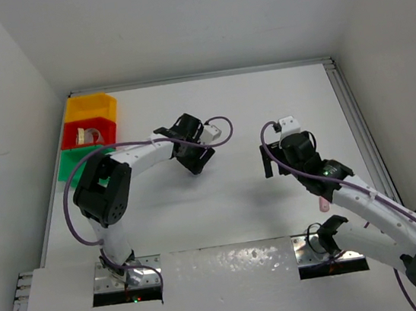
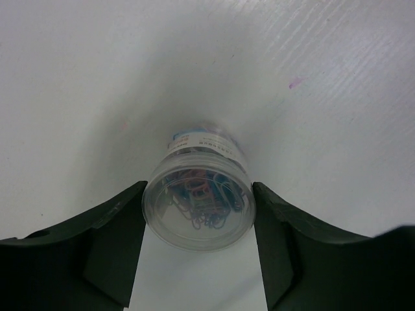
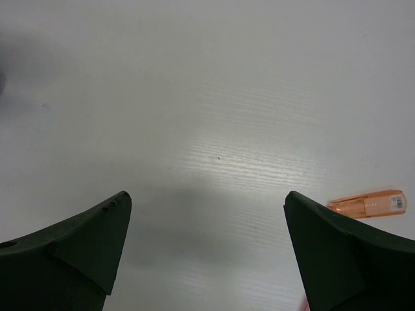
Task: Sort the stationery into containers
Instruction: Pick up the stationery from the center of the board, then place the stationery in the storage box, then pick up the stationery from the center of the board, then place the stationery in the storage box.
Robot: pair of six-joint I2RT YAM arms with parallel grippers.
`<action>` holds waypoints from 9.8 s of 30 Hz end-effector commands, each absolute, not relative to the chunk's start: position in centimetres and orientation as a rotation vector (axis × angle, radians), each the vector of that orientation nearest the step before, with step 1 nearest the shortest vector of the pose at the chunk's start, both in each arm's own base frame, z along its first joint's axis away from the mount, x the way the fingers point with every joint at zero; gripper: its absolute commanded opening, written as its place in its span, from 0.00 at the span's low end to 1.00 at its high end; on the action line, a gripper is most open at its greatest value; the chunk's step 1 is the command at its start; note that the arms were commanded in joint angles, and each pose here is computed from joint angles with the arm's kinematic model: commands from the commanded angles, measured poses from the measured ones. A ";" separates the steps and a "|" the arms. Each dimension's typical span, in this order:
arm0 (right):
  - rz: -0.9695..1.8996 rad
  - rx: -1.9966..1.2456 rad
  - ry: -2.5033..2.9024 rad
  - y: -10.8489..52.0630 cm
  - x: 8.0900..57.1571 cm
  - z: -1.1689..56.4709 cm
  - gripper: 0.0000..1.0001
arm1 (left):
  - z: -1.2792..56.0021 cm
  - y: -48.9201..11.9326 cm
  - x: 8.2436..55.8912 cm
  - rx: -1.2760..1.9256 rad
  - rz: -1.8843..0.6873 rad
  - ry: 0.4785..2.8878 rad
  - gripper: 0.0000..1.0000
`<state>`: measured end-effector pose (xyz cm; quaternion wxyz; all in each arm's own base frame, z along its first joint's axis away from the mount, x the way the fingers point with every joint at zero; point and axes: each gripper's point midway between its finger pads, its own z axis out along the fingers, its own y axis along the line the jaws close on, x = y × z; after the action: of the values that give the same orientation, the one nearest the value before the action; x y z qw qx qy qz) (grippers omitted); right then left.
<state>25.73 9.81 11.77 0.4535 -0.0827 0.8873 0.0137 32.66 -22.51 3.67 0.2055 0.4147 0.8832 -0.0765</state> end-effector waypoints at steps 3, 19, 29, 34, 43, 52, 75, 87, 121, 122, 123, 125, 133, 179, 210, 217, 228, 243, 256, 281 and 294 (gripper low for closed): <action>0.029 -0.184 2.118 9.6 26.8 14.1 0.99 | 3.6 -22.1 33.0 1.147 -0.214 2.475 0.40; 0.085 -0.196 2.108 11.1 28.1 13.8 0.99 | 22.8 -0.8 39.6 0.282 -0.015 2.377 0.00; 0.113 -0.210 2.115 11.7 28.3 12.4 0.99 | 19.8 12.1 37.7 -0.041 0.069 2.449 0.00; 0.098 -0.207 2.107 11.4 28.3 12.3 0.99 | 16.5 13.0 37.9 -0.031 0.047 2.478 0.00; 0.101 -0.183 2.102 11.0 28.0 11.9 0.99 | 12.9 14.0 38.5 -0.031 0.046 2.532 0.00; 0.088 -0.173 2.104 10.7 28.0 12.0 0.99 | 8.7 14.2 37.0 -0.043 0.062 2.616 0.00; 0.072 -0.152 2.143 10.3 27.7 11.9 0.99 | 8.7 13.8 38.4 -0.123 0.074 2.502 0.64; 0.047 -0.079 2.140 9.4 28.2 14.6 0.99 | 17.2 14.4 39.9 -0.141 0.127 2.338 0.79; -0.224 1.119 2.286 -9.7 26.4 5.5 0.70 | 25.3 9.3 42.0 -0.123 -0.028 2.256 0.77; -0.228 1.113 2.299 -9.7 26.8 5.2 0.70 | 25.1 9.4 42.0 -0.130 -0.032 2.261 0.77; -0.227 1.103 2.305 -9.8 27.1 5.0 0.70 | 24.8 9.4 42.0 -0.131 -0.036 2.270 0.77; -0.223 1.088 2.329 -9.7 27.5 4.4 0.65 | 24.5 9.6 41.9 -0.141 -0.044 2.278 0.77; -0.253 1.133 2.457 -9.7 27.9 1.2 0.59 | 24.0 11.0 41.5 -0.191 -0.026 2.286 0.77; 0.555 -0.638 1.462 35.0 36.3 23.8 0.00 | 29.2 -18.3 35.4 0.699 -0.815 2.112 0.76; 0.564 -0.609 1.425 37.0 35.1 25.4 0.00 | 23.9 -21.1 34.3 0.672 -0.753 2.238 0.36; 0.592 -0.620 1.434 37.6 34.8 25.0 0.00 | 24.2 -21.3 34.7 0.641 -0.772 2.230 0.00; 0.538 -0.509 1.561 33.5 35.2 21.7 0.86 | 27.6 -2.9 47.9 0.091 -0.394 2.100 0.00; 0.418 -0.437 1.772 27.4 34.6 15.2 0.87 | 22.5 12.2 61.6 -0.154 -0.305 1.997 0.00; 0.385 -0.452 1.887 26.8 34.1 12.7 0.87 | 14.7 16.8 62.7 -0.277 -0.268 2.052 0.00; 0.106 0.070 2.303 14.2 31.3 11.3 0.89 | 18.3 16.7 63.3 -0.272 -0.104 2.002 0.86; -0.268 0.890 2.435 -2.0 16.8 2.9 0.52 | 25.7 11.9 58.4 -0.263 -0.201 1.979 0.86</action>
<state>17.99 -0.78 2.83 0.2637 0.2780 0.9196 -0.0868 60.26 13.34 22.83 0.5285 -0.1221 0.8378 -0.0629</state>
